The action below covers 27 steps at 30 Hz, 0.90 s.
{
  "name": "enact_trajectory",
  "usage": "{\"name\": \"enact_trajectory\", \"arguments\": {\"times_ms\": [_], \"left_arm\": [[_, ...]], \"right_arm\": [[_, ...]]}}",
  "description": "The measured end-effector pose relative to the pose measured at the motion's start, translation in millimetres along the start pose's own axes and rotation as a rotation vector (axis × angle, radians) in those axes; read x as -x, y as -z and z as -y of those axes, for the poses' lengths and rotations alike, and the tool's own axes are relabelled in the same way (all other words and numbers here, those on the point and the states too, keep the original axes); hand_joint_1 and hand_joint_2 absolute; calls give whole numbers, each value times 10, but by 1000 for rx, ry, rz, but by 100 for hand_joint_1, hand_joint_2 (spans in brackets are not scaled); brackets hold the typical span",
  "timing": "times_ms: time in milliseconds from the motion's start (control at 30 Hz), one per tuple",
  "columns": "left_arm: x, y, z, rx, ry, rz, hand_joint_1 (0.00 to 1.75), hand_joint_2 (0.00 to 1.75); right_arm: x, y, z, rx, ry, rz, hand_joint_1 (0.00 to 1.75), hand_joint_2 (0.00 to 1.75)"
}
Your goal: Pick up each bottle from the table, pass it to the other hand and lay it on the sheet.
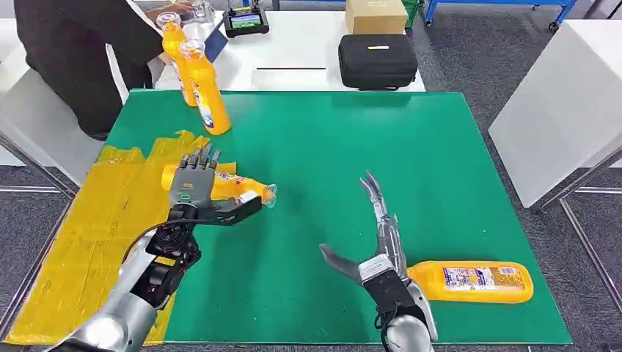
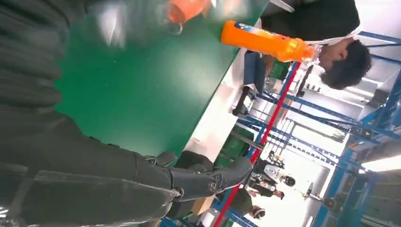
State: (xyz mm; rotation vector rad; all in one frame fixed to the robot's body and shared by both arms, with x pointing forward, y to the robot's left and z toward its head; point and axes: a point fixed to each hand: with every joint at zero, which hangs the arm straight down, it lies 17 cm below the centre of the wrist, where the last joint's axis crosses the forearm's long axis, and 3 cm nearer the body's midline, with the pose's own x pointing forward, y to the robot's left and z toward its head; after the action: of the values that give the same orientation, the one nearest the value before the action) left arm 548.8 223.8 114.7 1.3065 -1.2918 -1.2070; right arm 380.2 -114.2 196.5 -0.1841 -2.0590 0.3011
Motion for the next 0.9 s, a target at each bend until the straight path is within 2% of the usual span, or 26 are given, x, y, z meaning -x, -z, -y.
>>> {"name": "enact_trajectory", "arguments": {"times_ms": [100, 200, 367, 433, 533, 633, 767, 800, 900], "left_arm": [[55, -16, -149, -59, -50, -35, 0, 0], [76, -66, -415, -183, -179, -54, 0, 0], [-27, -245, -904, -375, -507, 9, 0, 0], [-105, -322, -1006, -394, -657, 56, 0, 0], [-292, -468, -1258, -419, -958, 182, 0, 0], [-437, -563, -1413, -402, -1120, 271, 0, 0], [-518, -622, -1452, -377, -1194, 314, 0, 0], [-545, -626, -1451, -366, -1214, 324, 0, 175], [-641, -640, -1450, -333, -1261, 355, 0, 175]], "right_arm": [[5, -6, 9, -1, -3, 0, 0, 175], [22, -22, 24, 2, -9, -3, 0, 175], [-13, -60, 87, 11, -130, 36, 0, 175], [-47, -82, 98, -6, -229, 64, 0, 175], [-42, -175, 120, -90, -520, 106, 0, 175], [191, -368, 125, -248, -772, 61, 0, 175], [554, -700, 230, -425, -858, -57, 0, 175], [639, -789, 239, -472, -850, -89, 0, 175], [906, -1096, 365, -599, -806, -179, 0, 175]]}}
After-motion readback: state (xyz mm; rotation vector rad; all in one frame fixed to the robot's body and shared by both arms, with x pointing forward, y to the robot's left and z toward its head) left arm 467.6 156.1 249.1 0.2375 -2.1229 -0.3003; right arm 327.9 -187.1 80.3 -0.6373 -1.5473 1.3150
